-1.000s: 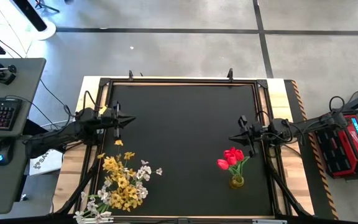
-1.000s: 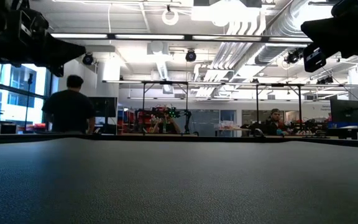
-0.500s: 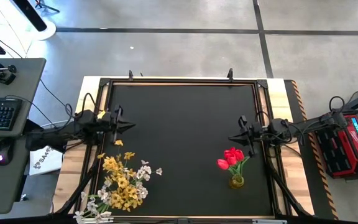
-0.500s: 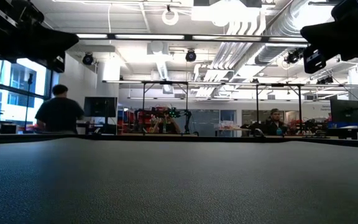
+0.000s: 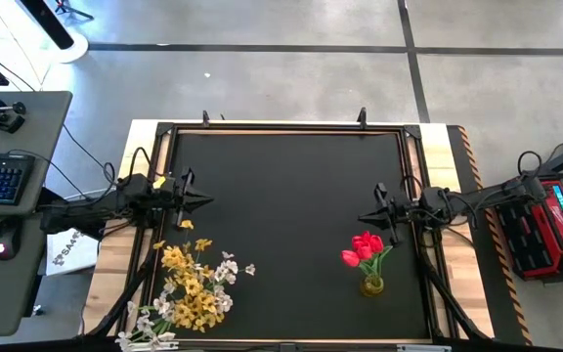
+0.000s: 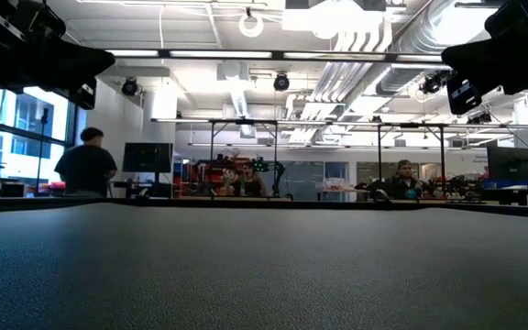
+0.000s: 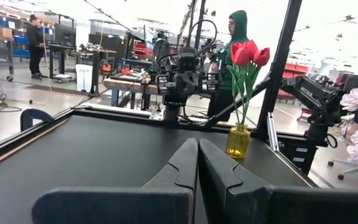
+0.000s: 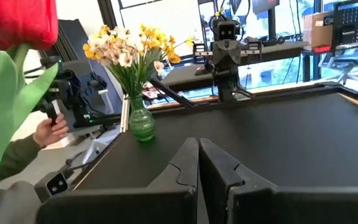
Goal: Sort flowers into vase by color
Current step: Return to Home Position
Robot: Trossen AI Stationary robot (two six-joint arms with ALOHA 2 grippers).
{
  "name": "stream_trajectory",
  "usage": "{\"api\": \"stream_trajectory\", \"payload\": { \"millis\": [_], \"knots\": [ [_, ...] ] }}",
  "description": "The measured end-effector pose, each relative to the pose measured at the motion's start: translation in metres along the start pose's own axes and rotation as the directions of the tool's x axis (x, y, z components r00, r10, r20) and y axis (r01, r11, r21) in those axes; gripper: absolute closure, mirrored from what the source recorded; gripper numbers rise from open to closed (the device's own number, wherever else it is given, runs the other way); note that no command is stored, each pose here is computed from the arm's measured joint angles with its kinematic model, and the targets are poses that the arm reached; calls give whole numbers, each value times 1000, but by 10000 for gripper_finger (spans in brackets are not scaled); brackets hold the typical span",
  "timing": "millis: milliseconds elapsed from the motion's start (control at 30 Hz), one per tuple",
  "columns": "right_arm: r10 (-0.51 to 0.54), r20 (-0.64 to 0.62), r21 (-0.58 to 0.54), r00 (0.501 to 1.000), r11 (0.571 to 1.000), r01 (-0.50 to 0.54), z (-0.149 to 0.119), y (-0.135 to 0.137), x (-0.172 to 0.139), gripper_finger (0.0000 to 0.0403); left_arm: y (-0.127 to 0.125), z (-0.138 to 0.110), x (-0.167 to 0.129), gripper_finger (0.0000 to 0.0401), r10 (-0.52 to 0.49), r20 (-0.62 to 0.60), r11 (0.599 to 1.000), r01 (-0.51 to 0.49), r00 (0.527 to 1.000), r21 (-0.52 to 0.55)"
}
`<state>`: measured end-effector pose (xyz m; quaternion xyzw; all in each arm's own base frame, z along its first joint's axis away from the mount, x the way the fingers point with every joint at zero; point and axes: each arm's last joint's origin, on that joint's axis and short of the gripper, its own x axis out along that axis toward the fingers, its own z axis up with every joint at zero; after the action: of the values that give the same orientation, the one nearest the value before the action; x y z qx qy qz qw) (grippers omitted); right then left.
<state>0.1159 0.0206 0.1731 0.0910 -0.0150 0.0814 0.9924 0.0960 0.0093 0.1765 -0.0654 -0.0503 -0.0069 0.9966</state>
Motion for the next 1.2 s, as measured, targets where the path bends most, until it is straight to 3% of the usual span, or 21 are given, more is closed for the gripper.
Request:
{"api": "stream_trajectory", "payload": {
  "millis": [133,333,500,800,1200],
  "knots": [
    [9,21,-50,1000,999,-7,2,1,0,403,1,0,0,401,19,4,1000,-19,1000,15],
    [27,107,-129,994,992,-13,10,2,-1,403,4,2,0,401,131,31,991,-131,991,-6],
    [35,137,-179,990,984,-10,13,3,-1,403,3,2,0,401,117,33,990,-120,993,75],
    [-188,8,-150,982,971,187,-2,-6,-1,403,3,1,0,401,119,21,987,-121,993,108],
    [-201,-73,-152,977,970,188,-10,-7,-1,402,3,-2,0,401,124,-12,988,-122,992,94]
  ]
}}
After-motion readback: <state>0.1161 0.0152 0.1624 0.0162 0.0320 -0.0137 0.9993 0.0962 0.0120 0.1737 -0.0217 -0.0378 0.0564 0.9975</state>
